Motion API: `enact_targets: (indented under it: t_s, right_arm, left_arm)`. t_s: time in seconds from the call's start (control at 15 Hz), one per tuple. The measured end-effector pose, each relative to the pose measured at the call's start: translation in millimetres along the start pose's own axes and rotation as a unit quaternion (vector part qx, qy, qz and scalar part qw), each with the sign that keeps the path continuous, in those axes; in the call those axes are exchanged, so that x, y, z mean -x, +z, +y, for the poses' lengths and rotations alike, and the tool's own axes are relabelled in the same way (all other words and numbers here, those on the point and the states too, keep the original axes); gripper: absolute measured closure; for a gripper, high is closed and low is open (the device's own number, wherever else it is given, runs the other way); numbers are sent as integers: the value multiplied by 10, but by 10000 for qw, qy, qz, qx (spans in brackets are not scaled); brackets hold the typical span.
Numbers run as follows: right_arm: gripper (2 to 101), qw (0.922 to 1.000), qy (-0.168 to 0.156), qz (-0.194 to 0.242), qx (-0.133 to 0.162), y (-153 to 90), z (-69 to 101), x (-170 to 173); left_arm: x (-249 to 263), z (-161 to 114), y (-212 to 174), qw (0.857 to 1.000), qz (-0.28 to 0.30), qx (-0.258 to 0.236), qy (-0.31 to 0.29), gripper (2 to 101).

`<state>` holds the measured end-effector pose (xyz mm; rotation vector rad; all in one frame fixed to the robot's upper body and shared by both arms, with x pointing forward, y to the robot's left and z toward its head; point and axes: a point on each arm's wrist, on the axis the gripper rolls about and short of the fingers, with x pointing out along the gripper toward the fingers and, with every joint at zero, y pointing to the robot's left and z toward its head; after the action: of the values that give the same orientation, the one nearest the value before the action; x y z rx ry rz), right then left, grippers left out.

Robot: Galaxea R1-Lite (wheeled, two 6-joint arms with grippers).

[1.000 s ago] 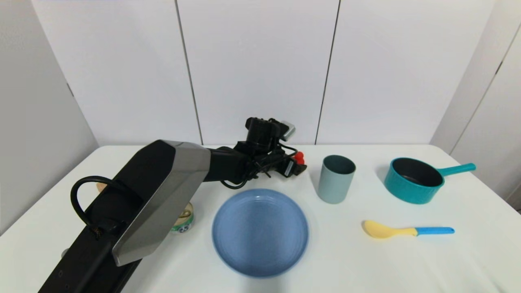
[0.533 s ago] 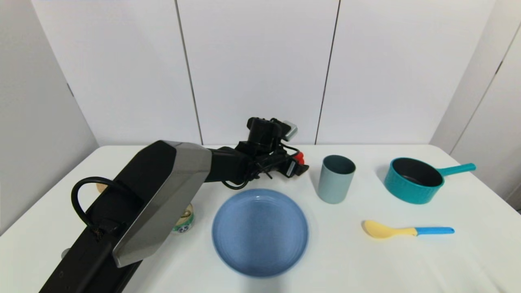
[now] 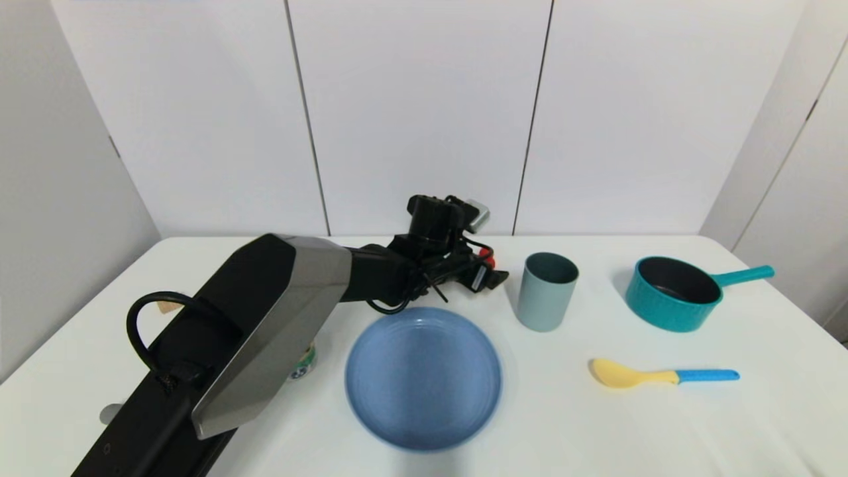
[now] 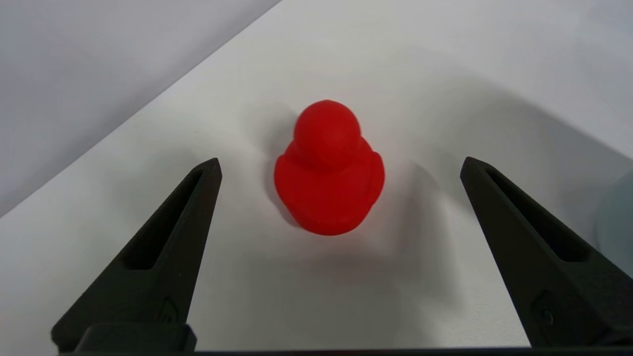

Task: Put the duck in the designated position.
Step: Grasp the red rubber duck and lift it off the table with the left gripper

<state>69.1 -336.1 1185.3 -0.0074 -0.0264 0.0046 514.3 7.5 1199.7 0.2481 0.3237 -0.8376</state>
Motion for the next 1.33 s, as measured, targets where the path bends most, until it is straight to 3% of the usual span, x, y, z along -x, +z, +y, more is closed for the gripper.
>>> enact_targets:
  t_s: [1.33]
  right_arm:
    - [43, 10000, 2, 0, 2, 0, 0, 0]
  left_arm:
    - [-61, -73, -56, 10000, 9, 1, -70, 53]
